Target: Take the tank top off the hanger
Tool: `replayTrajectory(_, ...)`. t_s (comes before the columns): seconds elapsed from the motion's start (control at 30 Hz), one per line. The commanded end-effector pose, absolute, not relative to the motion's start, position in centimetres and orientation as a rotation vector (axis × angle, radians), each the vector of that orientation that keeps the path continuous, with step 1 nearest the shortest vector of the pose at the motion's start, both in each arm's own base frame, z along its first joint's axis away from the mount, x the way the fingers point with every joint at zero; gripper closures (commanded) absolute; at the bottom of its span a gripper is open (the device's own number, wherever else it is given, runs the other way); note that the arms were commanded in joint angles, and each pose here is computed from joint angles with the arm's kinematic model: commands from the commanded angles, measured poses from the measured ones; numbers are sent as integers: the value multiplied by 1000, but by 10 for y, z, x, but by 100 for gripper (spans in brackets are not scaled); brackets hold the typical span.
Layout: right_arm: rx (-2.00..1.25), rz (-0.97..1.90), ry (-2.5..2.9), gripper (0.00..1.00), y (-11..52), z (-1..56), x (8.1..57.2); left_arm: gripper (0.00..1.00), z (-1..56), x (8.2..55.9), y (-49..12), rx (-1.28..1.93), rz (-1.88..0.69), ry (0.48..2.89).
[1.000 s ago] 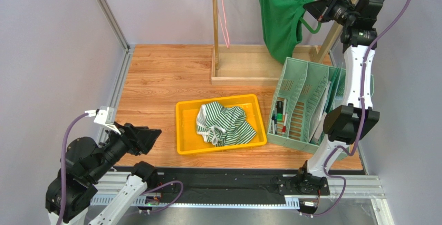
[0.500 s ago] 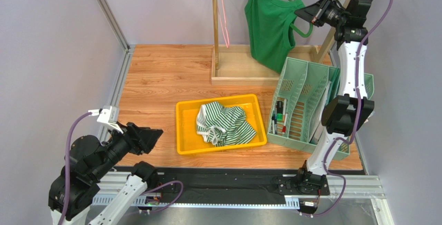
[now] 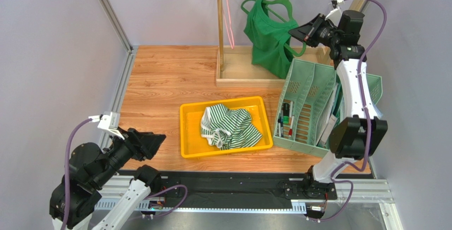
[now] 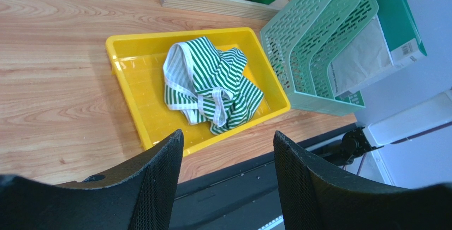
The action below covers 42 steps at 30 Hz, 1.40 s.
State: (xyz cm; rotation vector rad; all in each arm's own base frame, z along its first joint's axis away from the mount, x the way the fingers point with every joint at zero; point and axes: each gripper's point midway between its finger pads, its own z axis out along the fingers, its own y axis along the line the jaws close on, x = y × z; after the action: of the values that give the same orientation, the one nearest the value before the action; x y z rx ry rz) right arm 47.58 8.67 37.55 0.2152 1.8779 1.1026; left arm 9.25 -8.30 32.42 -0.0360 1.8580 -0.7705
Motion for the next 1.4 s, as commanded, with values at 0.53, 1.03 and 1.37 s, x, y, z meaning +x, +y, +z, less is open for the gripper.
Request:
replayTrajectory(0.53,98,769,1577,100,117,492,303,32,325,93,-80,-63,-777,1820)
replayTrajectory(1.03,-108,822,1348,100,120,580,204,32,315,102,-86,-75,-789,1825)
replayTrajectory(1.37,-190,909,1334,100,131,573,172,32,312,101,-87,-74,-799,1827)
